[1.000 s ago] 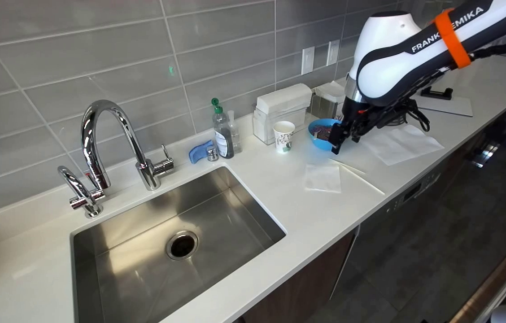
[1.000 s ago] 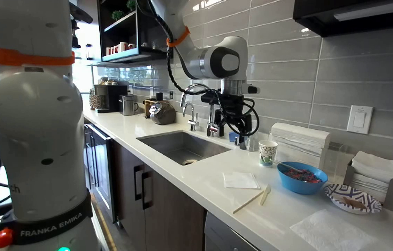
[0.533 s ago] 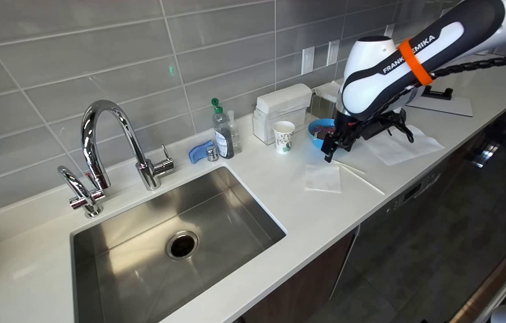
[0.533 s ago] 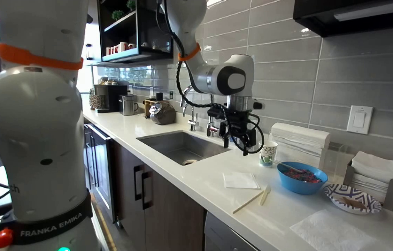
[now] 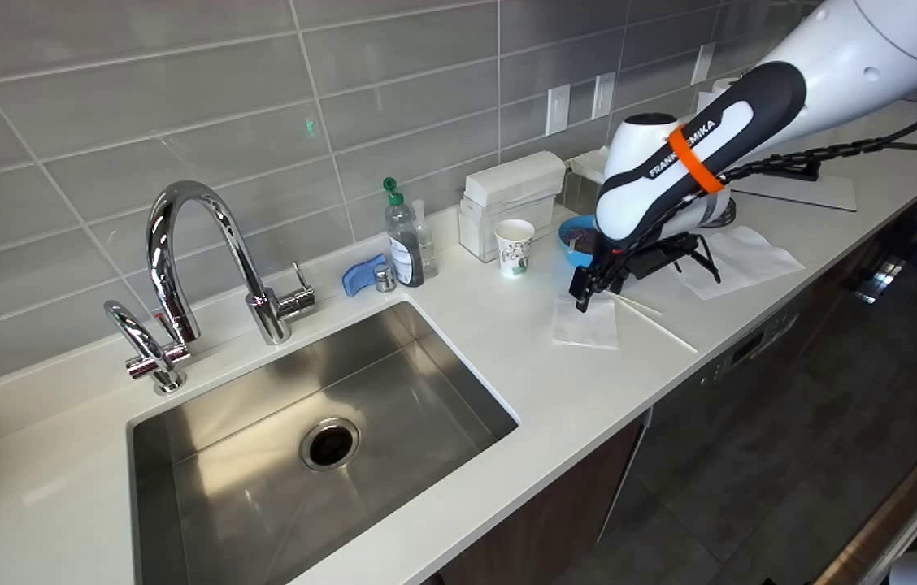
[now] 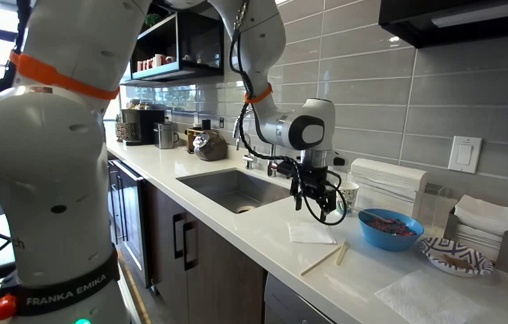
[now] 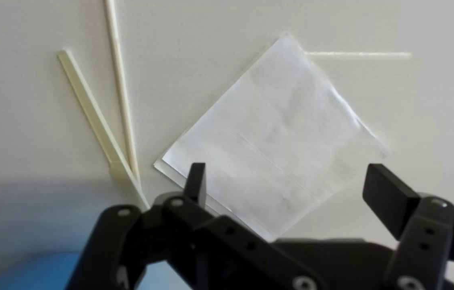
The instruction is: Put the tissue paper into the coffee cup
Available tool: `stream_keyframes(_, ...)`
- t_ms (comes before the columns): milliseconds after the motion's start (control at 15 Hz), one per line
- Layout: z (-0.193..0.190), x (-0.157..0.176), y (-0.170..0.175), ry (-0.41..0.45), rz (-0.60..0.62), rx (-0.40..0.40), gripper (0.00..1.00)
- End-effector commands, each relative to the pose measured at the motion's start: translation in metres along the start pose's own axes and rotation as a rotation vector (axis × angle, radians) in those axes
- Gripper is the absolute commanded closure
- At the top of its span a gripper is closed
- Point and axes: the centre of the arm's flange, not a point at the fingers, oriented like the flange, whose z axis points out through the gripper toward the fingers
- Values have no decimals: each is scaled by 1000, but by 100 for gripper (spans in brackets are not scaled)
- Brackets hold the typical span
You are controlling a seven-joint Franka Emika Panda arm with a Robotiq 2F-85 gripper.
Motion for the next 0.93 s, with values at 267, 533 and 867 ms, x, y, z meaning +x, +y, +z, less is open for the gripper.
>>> stream_keyframes(267,46,24,-2,-13,7,6,0)
stream_keyframes(533,60,28,-4,-37,17,19,0)
stream_keyframes(867,75,30,-3,-56,25,8,51)
